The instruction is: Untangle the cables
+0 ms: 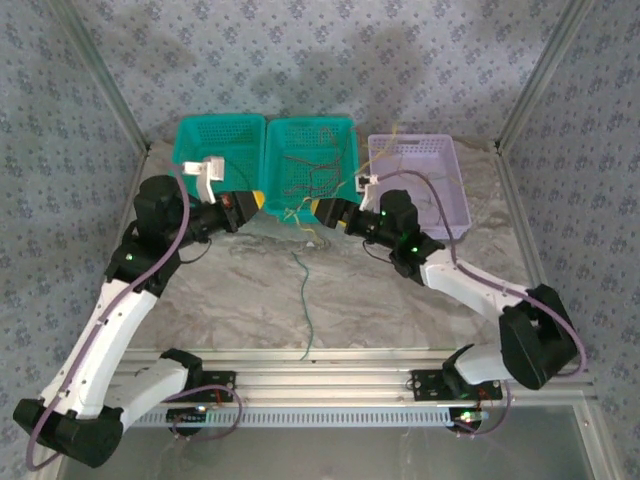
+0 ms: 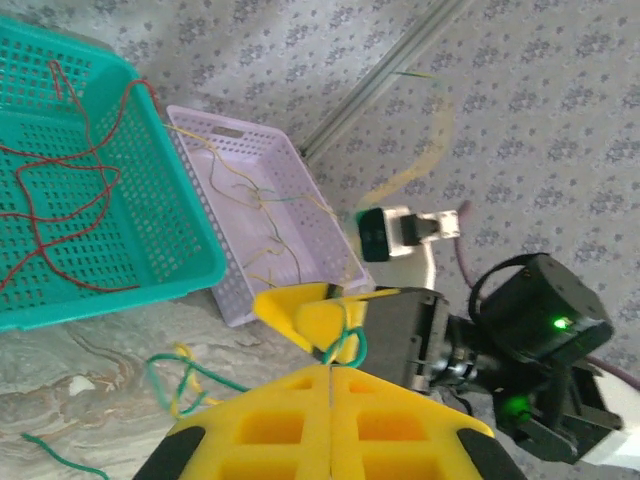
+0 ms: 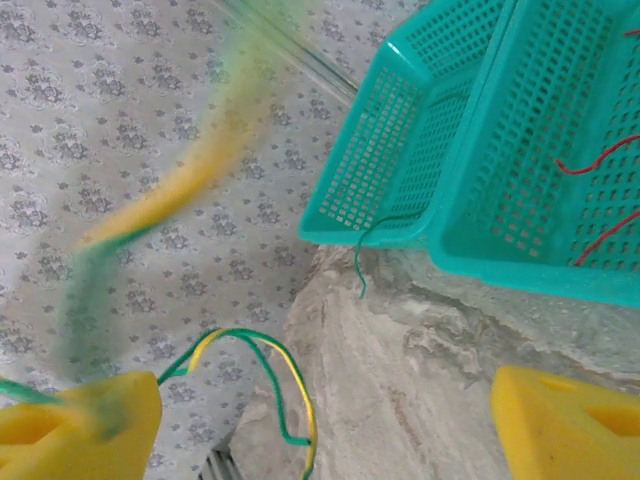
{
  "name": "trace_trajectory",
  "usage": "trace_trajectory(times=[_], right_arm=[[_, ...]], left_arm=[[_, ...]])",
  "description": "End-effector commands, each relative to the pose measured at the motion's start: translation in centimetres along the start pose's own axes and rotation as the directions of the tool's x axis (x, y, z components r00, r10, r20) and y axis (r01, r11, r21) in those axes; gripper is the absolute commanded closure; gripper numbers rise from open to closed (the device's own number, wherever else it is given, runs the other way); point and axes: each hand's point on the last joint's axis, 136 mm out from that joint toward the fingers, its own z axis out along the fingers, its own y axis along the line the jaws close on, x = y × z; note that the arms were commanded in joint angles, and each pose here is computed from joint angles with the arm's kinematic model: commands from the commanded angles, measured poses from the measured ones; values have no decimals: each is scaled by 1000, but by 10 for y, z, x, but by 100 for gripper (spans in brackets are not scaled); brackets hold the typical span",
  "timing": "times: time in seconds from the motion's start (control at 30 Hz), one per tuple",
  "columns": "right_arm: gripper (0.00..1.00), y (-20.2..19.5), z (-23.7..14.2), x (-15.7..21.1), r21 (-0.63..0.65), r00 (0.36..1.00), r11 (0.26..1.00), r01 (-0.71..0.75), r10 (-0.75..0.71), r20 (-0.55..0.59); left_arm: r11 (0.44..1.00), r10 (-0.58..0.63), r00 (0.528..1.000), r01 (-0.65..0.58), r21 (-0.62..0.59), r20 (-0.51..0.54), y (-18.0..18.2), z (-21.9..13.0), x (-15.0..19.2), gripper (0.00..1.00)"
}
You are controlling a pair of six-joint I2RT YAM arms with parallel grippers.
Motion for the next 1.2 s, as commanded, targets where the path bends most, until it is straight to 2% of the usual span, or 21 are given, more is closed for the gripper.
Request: trace_trajectory(times=[0.0, 0.2, 0.53, 0.67, 0.83, 0.93, 1.17], right_arm=[[12, 22, 4, -17, -92, 995, 996, -10, 19, 94], [11, 35, -5, -31, -150, 977, 988, 44, -11, 212], [12, 36, -34, -43, -244, 944, 968, 53, 31, 328], [13, 44, -40, -46, -265, 951, 961, 81, 5, 310], [12, 36, -57, -45, -188, 953, 978, 94, -34, 301], [12, 41, -62, -45, -200, 958, 975, 101, -41, 285], [11, 38, -60, -43, -197, 963, 976, 89, -34, 269]], left_arm=[[993, 18, 999, -23, 112, 45, -29, -7, -7, 100], [993, 9, 1000, -12, 120, 19, -28, -3, 4, 100], [997, 5, 1000, -4, 83, -13, -15, 3, 19, 100], [998, 5, 1000, -4, 61, -12, -11, 5, 18, 100], [999, 8, 1000, -8, 34, -13, -7, 6, 17, 100], [999, -9, 1000, 10, 30, -21, -1, 12, 20, 100], [999, -5, 1000, 6, 40, -14, -4, 12, 17, 100]])
